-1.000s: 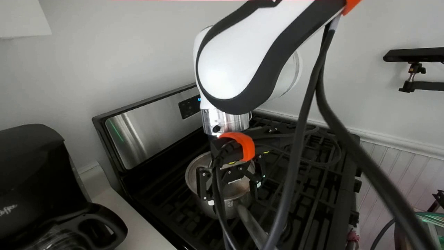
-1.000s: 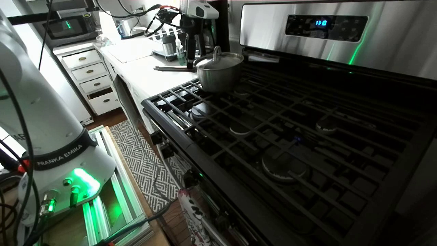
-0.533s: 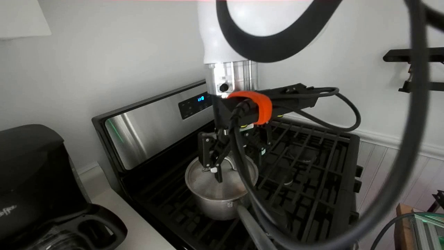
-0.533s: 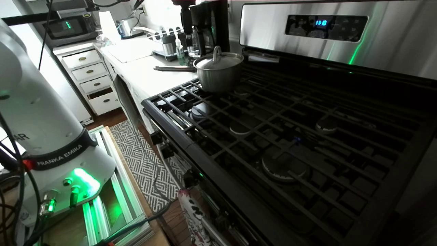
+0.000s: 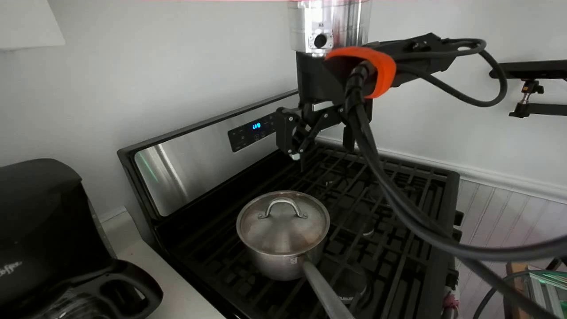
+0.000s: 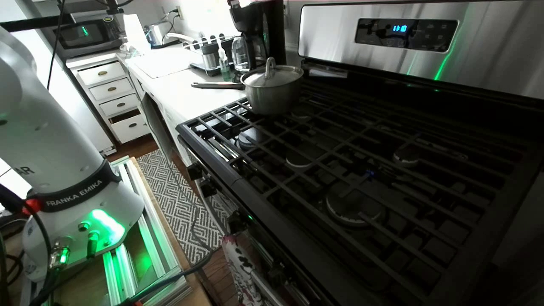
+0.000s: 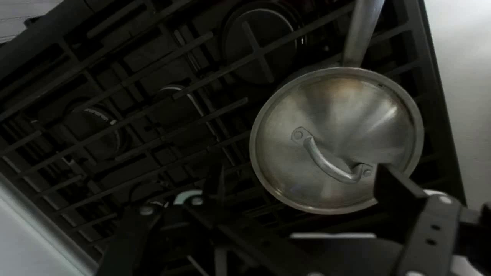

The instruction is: Move the pot to the top left corner of the stove

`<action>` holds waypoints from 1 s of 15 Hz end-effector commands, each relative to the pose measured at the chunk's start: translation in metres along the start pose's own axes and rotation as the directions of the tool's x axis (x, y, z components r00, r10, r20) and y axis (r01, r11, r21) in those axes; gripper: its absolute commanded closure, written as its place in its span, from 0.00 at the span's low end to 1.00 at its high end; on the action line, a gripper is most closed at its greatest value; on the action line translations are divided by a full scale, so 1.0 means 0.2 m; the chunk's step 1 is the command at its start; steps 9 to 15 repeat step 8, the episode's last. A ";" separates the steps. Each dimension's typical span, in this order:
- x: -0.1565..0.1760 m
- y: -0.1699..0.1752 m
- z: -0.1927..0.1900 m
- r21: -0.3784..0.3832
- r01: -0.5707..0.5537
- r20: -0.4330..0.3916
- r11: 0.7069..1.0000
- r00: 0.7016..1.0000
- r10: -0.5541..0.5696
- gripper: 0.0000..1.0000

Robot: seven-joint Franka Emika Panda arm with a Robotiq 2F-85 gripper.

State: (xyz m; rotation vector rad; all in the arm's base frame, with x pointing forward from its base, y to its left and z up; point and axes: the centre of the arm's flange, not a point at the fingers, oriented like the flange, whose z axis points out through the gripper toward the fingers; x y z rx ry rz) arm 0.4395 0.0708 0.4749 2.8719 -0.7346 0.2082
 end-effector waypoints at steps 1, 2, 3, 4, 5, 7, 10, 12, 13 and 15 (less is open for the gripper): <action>-0.06 0.06 -0.06 -0.041 -0.016 -0.036 0.999 0.999 0.015 0.00; -0.01 0.02 -0.03 -0.012 0.002 -0.013 1.000 1.000 -0.002 0.00; -0.02 0.03 -0.04 -0.014 0.001 -0.015 1.000 1.000 -0.001 0.00; -0.02 0.03 -0.05 -0.014 0.001 -0.018 1.000 1.000 -0.001 0.00; -0.02 0.03 -0.05 -0.014 0.000 -0.019 1.000 1.000 0.000 0.00; -0.02 0.03 -0.05 -0.015 0.000 -0.018 1.000 1.000 0.000 0.00; -0.02 0.03 -0.05 -0.015 0.000 -0.018 1.000 1.000 0.000 0.00; -0.02 0.03 -0.05 -0.015 0.000 -0.018 1.000 1.000 0.000 0.00; -0.02 0.03 -0.05 -0.015 0.000 -0.018 1.000 1.000 0.000 0.00; -0.02 0.03 -0.05 -0.015 0.000 -0.018 1.000 1.000 0.000 0.00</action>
